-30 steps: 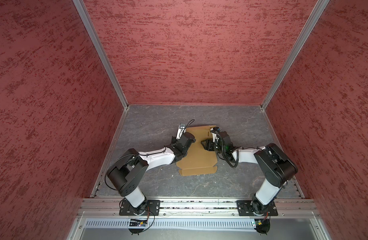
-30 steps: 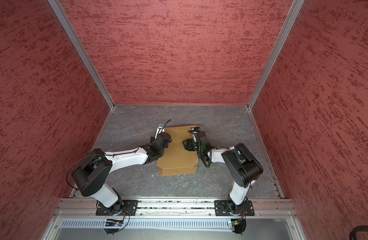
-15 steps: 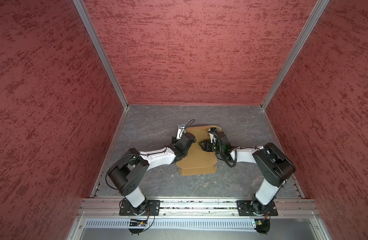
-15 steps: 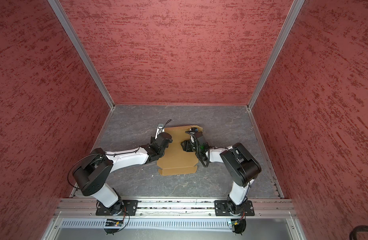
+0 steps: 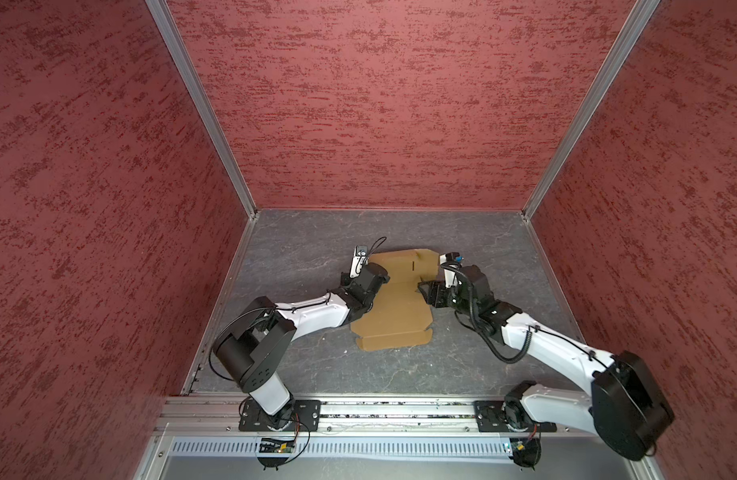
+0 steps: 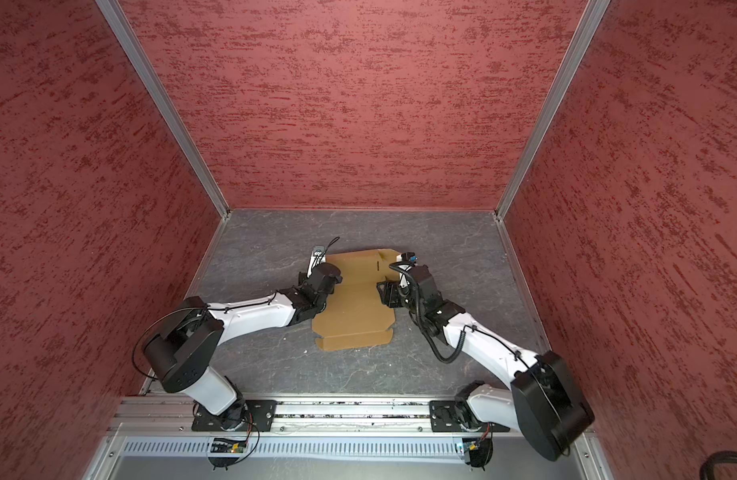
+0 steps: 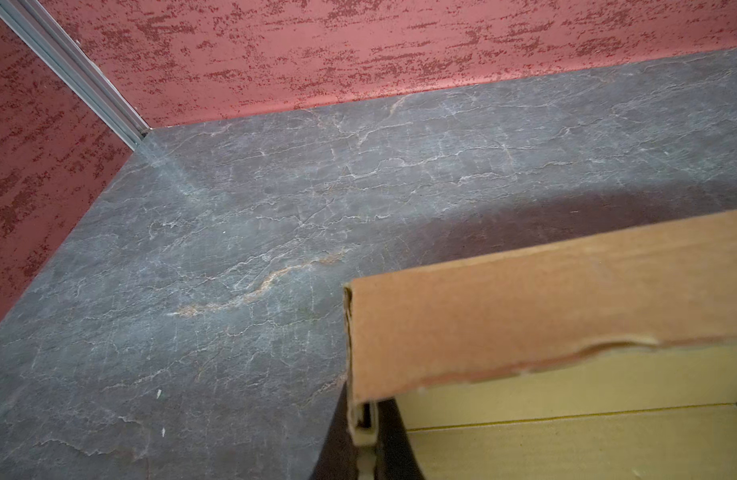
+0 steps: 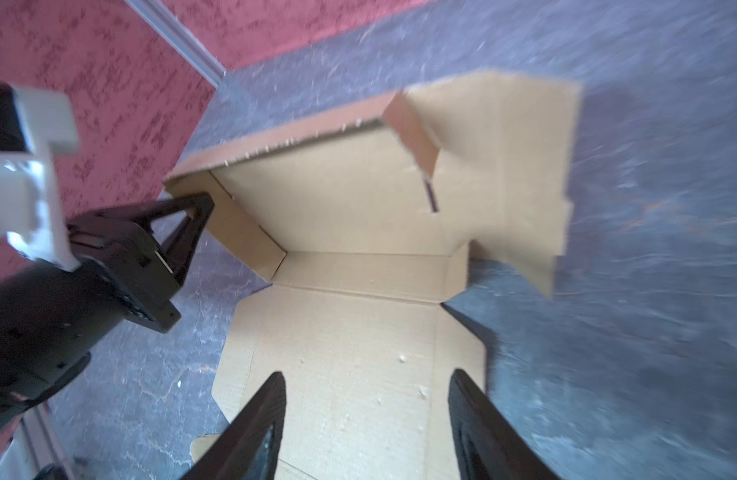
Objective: Fold the paper box
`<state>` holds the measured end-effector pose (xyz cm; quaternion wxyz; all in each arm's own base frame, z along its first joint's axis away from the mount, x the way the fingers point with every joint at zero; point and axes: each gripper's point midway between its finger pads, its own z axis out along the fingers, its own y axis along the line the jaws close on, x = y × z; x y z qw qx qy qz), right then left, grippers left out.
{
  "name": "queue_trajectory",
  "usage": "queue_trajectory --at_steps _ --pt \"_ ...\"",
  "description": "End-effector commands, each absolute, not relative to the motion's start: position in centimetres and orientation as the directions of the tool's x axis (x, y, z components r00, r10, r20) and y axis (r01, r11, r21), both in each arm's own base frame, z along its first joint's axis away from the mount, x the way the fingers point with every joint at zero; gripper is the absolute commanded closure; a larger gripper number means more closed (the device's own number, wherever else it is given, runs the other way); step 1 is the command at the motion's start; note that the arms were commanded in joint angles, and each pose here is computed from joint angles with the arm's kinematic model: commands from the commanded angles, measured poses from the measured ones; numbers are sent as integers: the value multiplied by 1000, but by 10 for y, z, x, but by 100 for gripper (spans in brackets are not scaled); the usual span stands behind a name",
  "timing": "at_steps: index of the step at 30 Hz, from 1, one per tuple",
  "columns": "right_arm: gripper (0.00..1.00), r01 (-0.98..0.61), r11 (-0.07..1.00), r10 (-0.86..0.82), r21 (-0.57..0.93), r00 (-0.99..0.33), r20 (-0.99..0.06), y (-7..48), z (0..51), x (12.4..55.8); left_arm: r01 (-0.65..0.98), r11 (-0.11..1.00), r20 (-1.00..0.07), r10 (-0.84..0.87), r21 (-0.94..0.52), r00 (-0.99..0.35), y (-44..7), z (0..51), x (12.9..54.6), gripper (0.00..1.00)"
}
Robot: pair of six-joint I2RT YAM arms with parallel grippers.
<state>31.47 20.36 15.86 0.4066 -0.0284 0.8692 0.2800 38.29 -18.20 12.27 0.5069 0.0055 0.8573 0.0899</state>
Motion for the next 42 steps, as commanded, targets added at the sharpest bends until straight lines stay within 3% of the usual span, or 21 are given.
queue_trajectory --at_steps 1,11,17,25,34,42 --pt "37 -142 904 223 403 -648 -728 166 168 326 -53 972 -826 165 229 -539 -172 110 373 99" --pt "43 -77 928 245 365 -614 -750 118 176 389 -15 976 -816 174 218 -552 -180 112 376 99" --pt "45 -86 886 310 456 -621 -720 95 162 419 10 978 -812 179 209 -556 -183 111 378 99" --pt "43 -196 885 175 421 -700 -692 109 116 452 17 978 -809 180 206 -560 -185 109 380 99" --pt "43 -320 851 69 417 -718 -692 126 97 458 -3 974 -797 183 226 -575 -184 101 383 100" --pt "42 -338 836 51 432 -736 -675 135 92 453 -11 974 -797 178 225 -577 -185 100 384 100"
